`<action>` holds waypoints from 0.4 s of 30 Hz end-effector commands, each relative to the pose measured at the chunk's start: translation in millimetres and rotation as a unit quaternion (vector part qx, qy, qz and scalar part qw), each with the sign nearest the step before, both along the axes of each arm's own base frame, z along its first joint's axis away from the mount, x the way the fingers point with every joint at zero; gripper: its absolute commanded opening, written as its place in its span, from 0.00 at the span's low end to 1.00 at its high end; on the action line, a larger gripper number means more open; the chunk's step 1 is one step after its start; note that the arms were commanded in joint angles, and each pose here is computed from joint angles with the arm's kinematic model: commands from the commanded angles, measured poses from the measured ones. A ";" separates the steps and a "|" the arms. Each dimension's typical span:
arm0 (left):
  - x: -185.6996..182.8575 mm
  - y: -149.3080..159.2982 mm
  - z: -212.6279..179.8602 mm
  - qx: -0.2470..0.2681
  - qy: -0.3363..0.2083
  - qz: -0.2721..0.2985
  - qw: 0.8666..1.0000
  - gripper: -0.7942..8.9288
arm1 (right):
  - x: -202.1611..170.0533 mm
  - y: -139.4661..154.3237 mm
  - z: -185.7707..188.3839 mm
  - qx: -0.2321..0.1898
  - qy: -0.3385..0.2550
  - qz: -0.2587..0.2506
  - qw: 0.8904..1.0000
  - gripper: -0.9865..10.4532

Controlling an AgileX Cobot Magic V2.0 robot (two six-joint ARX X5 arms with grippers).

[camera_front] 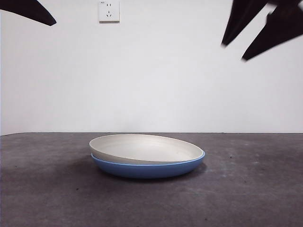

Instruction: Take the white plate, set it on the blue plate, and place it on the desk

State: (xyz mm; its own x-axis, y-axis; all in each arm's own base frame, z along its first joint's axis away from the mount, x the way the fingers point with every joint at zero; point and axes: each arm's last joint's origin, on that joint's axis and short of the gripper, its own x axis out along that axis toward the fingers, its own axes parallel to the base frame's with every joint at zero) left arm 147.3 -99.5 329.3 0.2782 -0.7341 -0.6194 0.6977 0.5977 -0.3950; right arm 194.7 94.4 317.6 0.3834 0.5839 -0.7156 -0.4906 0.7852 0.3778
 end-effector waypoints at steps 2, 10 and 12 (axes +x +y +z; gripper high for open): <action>0.9 -1.8 2.0 -0.002 -0.007 -0.008 1.000 0.44 | -22.8 -6.1 15.9 -0.002 -0.022 0.030 0.999 0.30; 0.9 -1.7 2.0 -0.002 -0.006 -0.008 1.000 0.43 | -66.2 -18.9 29.8 0.004 -0.029 0.055 0.998 0.30; 0.9 -1.7 2.0 -0.002 -0.007 -0.008 1.000 0.43 | -72.3 -20.0 30.9 0.006 -0.027 0.062 0.998 0.30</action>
State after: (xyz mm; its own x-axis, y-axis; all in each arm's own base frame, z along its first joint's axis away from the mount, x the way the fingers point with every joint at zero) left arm 147.3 -99.5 329.3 0.2782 -0.7341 -0.6194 0.6977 0.5977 -0.3950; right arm 122.4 72.9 343.6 0.3463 0.6260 -0.6988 -0.5810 0.7279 0.3642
